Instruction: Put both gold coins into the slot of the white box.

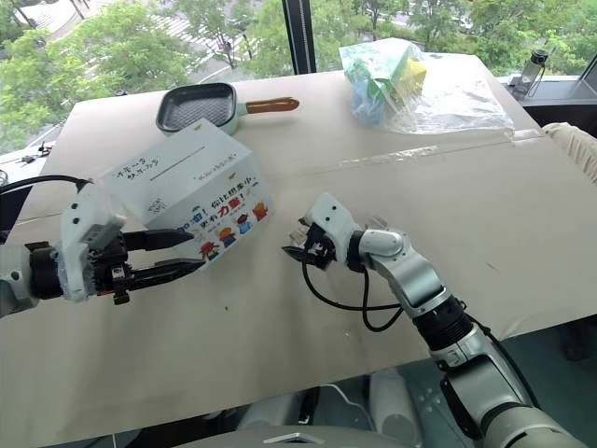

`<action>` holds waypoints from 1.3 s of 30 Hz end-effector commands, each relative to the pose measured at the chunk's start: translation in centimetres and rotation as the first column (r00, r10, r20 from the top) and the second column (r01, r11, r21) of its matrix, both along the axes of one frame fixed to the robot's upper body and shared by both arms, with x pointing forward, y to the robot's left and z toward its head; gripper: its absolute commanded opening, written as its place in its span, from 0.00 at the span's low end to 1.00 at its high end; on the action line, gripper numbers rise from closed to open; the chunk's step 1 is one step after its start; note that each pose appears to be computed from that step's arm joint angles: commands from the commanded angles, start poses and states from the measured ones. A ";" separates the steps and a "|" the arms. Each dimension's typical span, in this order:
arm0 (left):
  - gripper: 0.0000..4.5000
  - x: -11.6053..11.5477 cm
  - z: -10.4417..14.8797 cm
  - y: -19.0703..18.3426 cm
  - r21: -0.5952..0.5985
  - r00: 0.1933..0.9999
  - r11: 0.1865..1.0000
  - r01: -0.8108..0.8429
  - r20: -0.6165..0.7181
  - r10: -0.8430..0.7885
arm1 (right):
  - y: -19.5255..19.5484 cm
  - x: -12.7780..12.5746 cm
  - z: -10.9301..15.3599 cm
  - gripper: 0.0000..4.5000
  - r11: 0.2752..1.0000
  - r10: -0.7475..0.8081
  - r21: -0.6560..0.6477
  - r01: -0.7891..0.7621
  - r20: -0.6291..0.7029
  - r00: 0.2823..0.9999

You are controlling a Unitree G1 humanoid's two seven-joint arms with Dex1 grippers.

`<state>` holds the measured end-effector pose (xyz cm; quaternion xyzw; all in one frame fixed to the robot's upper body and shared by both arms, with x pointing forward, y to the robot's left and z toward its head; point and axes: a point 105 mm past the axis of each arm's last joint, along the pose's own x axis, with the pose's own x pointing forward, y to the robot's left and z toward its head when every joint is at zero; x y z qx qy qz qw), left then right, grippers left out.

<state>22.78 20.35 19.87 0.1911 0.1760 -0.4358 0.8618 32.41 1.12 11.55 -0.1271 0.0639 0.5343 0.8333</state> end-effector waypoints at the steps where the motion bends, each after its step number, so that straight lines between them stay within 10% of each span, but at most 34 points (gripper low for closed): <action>1: 0.58 0.0 0.7 -0.7 0.032 0.999 0.999 0.022 0.040 -0.023 | 0.0 0.5 1.2 0.50 1.000 -0.016 0.018 0.015 0.045 0.999; 6: 0.58 0.1 0.3 -0.4 0.057 0.999 0.998 0.015 0.028 -0.016 | -0.3 0.7 0.7 0.01 1.000 -0.032 0.000 0.032 0.038 0.999; 14: 0.58 0.3 0.2 -0.9 -0.001 0.999 1.000 0.011 0.038 -0.011 | -0.3 0.6 1.4 0.01 0.998 -0.037 0.058 0.036 0.017 0.999; 21: 0.58 0.8 2.7 -2.9 -0.314 0.995 0.948 0.049 0.093 -0.021 | 0.3 -2.3 7.2 0.01 0.893 0.179 0.435 -0.116 -0.107 0.978; 26: 0.58 1.9 6.3 -4.8 -0.646 0.987 0.757 0.099 0.158 0.005 | 0.3 -5.4 12.2 0.01 0.697 0.413 0.672 -0.250 -0.091 0.906; 33: 0.58 2.0 7.0 -6.7 -0.783 0.991 0.613 0.108 0.130 -0.008 | 0.0 -6.6 14.3 0.01 0.614 0.489 0.733 -0.293 -0.061 0.870; 39: 0.12 1.7 7.2 -7.5 -0.826 0.991 0.549 0.131 0.124 -0.049 | 0.1 -7.1 15.1 0.00 0.587 0.512 0.748 -0.310 -0.047 0.857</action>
